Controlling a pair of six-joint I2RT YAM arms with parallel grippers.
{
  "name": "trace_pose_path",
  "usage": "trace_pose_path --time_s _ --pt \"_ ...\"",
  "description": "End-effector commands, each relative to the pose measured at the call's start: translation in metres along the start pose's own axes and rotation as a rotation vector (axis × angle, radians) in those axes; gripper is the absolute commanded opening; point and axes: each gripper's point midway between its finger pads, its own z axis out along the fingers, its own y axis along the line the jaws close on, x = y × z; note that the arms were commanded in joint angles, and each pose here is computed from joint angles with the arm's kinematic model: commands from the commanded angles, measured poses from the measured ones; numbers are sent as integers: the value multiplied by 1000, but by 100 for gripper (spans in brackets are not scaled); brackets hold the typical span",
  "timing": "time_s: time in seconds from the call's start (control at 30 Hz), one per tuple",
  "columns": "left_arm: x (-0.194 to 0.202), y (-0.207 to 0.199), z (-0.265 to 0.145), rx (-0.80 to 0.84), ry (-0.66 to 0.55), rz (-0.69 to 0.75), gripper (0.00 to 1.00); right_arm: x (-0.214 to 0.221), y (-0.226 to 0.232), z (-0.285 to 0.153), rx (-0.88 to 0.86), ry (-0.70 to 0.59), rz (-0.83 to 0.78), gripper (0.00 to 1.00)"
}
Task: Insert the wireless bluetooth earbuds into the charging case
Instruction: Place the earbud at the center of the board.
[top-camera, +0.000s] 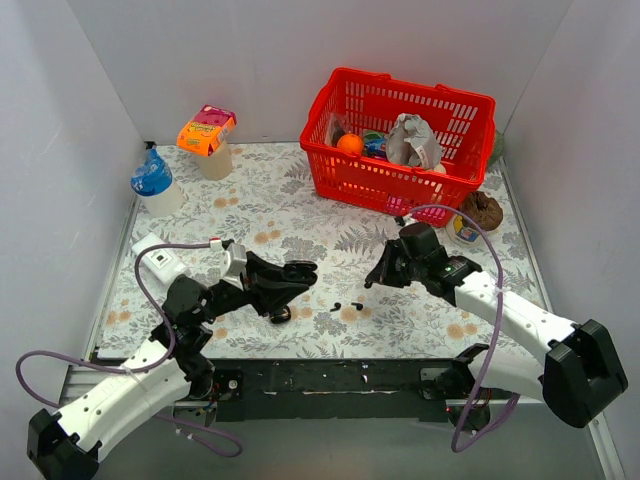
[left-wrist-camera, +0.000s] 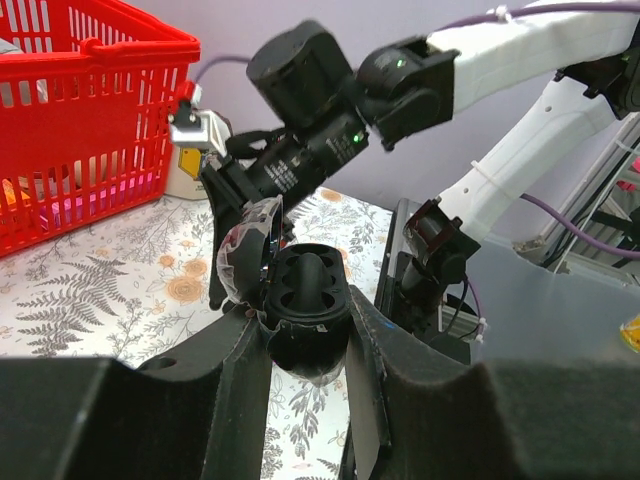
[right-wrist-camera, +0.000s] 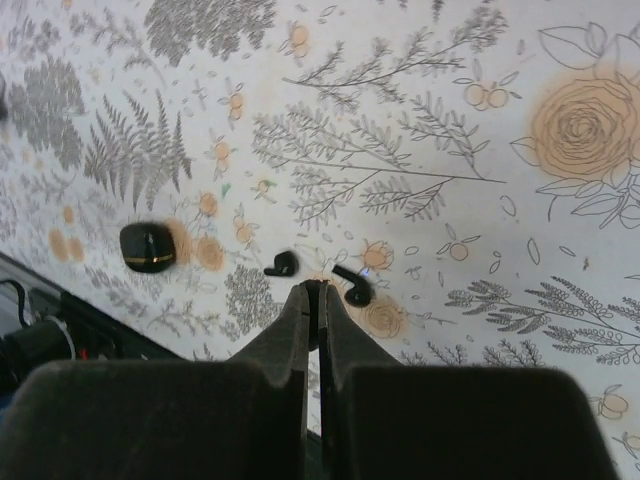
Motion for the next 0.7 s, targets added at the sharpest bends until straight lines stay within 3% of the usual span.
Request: trace_pose_path --time_s 0.0,0.17,0.43,0.5,0.67 --pt "-4 -1 -2 -15 -24 -25 0 -48 9 11 -83 -233 212 1" --pt "-4 0 -7 -33 -44 -25 0 -57 -27 22 2 -384 403 1" --pt "-4 2 -11 -51 -56 -23 0 -27 -70 57 165 -311 506 1" --pt "-3 2 -11 -51 -53 -25 0 -20 -74 63 181 -286 506 6" --pt "-1 2 -11 -50 -43 -30 0 -11 -73 69 194 -213 453 35"
